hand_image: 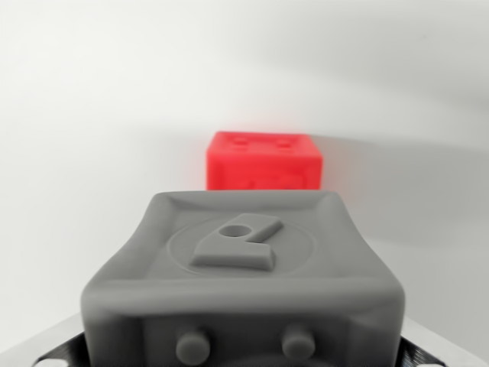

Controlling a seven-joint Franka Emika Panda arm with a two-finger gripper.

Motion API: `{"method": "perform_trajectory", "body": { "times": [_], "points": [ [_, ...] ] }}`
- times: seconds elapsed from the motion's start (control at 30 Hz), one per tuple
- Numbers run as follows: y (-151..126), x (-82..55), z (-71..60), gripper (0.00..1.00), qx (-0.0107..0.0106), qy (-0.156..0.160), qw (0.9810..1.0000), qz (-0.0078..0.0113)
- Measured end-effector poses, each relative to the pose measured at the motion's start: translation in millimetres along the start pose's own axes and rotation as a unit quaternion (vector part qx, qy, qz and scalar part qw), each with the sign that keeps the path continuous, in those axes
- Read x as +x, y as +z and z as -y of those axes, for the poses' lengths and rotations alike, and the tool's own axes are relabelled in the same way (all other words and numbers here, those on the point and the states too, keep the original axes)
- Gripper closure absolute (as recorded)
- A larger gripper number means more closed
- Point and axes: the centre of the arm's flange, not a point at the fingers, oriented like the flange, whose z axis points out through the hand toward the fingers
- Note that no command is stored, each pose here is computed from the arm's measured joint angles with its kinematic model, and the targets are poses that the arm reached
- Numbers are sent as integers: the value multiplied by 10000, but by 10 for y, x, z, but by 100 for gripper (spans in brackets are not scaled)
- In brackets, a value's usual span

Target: Destack cube

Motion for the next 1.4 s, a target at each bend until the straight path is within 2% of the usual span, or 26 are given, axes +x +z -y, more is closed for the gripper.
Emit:
{"method": "perform_trajectory", "body": {
  "times": [0.1,0.33,0.57,0.7,0.87,1.07,1.4],
  "points": [
    [-8,-51,38,100,-1,-54,10000,5],
    [-47,-146,109,100,6,-164,9999,-8],
    [-61,-258,189,100,3,-284,9996,3],
    [-83,-323,242,100,7,-363,9993,-5],
    [-99,-407,300,100,5,-455,9990,-4],
    [-124,-497,372,100,8,-561,9984,-12],
    [-161,-666,496,100,9,-749,9972,-9]
  ]
}}
